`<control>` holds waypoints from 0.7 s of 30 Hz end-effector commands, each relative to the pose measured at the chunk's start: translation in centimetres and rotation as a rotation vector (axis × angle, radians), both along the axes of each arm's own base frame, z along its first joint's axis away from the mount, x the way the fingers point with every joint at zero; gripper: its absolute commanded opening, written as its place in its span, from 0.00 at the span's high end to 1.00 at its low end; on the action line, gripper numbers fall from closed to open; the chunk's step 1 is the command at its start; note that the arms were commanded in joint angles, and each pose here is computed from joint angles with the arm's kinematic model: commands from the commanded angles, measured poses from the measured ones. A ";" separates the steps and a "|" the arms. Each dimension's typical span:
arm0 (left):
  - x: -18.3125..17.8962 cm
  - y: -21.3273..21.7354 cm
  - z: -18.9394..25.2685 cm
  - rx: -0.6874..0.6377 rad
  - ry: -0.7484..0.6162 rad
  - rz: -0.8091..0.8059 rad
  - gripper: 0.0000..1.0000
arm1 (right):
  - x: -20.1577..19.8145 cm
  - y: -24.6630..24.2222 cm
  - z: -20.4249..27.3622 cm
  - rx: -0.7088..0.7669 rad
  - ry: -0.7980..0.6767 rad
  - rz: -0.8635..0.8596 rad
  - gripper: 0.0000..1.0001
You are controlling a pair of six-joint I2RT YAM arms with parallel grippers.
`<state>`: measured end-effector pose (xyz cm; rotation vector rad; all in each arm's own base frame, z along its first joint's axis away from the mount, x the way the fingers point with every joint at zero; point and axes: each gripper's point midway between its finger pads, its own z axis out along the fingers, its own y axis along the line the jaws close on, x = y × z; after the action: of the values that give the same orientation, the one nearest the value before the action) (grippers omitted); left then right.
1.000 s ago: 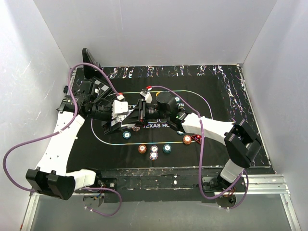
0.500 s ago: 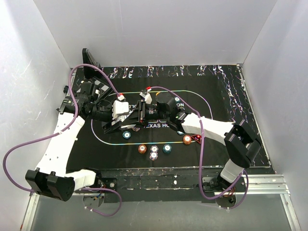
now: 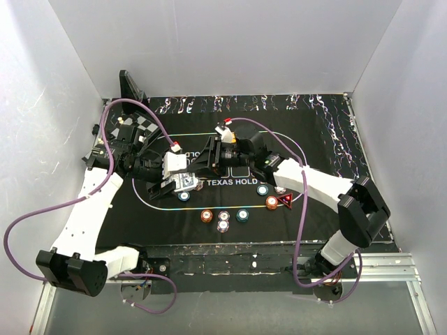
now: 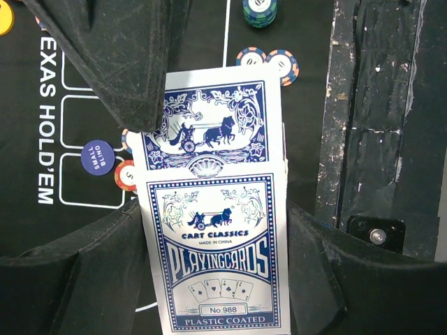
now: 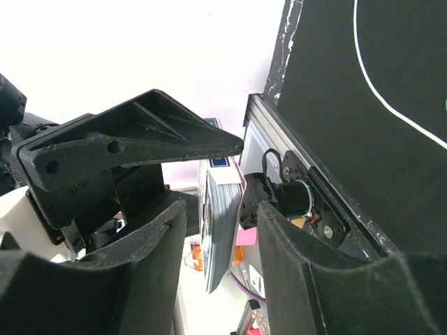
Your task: Distribute texas hold em gaming equipment
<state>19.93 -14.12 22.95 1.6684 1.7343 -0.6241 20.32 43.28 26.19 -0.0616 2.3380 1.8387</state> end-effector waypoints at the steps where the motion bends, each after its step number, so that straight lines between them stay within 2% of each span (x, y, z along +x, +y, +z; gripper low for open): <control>1: -0.6 0.1 0.6 -0.005 -0.054 -0.016 0.50 | -0.3 0.1 2.0 -0.004 -0.060 0.022 0.46; 11: 0.4 0.5 0.2 0.033 -0.054 -0.005 0.48 | -2.2 3.0 1.7 -0.038 -0.054 0.122 0.44; 21: 0.6 0.1 0.9 0.002 -0.070 0.010 0.50 | -2.9 2.0 0.0 -0.075 -0.053 0.118 0.43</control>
<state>20.20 -13.23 22.17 1.6885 1.7712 -0.5623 17.83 45.83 24.87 -0.2097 2.4748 1.7519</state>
